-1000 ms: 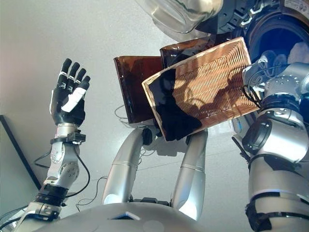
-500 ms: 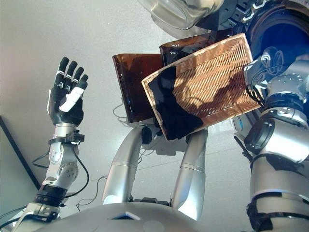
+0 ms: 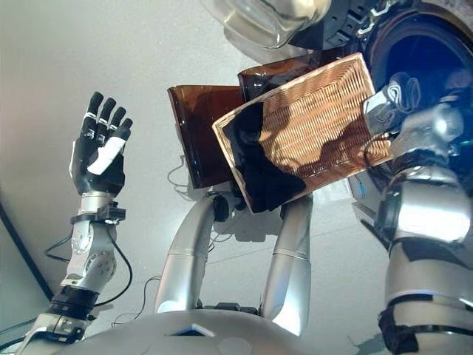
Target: Pick up the clothes and place them into the washing machine
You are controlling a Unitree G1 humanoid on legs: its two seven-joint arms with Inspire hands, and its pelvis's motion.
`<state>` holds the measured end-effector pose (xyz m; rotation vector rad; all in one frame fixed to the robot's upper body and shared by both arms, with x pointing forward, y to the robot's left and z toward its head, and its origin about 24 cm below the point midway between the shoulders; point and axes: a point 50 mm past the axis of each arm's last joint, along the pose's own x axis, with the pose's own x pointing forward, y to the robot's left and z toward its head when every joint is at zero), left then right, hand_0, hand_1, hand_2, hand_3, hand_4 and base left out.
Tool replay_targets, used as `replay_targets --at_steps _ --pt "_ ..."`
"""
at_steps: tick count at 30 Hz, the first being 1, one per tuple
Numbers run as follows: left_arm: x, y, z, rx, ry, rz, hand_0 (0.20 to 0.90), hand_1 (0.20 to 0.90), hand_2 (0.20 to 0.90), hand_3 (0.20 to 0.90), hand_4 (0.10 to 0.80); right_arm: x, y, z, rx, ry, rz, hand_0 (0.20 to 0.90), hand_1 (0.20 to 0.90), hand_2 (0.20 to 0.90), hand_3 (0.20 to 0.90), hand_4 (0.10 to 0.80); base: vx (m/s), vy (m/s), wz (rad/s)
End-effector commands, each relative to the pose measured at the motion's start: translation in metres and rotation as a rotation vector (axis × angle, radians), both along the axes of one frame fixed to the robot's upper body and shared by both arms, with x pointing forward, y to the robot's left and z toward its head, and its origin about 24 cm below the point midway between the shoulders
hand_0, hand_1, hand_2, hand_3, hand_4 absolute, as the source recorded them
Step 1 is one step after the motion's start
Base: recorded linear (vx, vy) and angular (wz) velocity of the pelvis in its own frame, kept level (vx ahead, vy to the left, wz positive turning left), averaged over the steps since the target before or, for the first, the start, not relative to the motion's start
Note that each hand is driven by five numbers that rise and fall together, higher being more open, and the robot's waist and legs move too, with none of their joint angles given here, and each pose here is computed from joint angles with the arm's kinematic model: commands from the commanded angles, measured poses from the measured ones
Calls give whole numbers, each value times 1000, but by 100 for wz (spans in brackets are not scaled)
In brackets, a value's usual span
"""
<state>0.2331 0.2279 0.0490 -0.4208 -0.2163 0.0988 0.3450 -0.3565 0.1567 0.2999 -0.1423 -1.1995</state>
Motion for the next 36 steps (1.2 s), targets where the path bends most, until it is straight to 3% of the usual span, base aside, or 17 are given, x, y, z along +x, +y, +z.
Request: replay_targets --at_steps 1,4,11,24,36 --pt "-8 25 38 59 -214 89 900 900 900 900 800 2 14 -8 -282 124 108 900 900 900 900 800 -30 23 -8" --pt "-7 24 34 63 -216 106 900 900 900 900 800 4 40 -45 -399 263 270 900 900 900 900 800 -19 1 -13" --pt "-7 24 31 66 -218 127 900 900 900 900 800 5 60 -64 -581 432 368 900 900 900 900 800 -1 -3 -2" --pt "-5 21 34 67 -232 110 900 900 900 900 800 2 25 -47 -977 874 247 900 900 900 900 800 0 -5 1" --pt "-7 27 38 86 -243 131 900 900 900 900 800 1 23 -52 -990 937 278 900 900 900 900 800 6 -36 10"
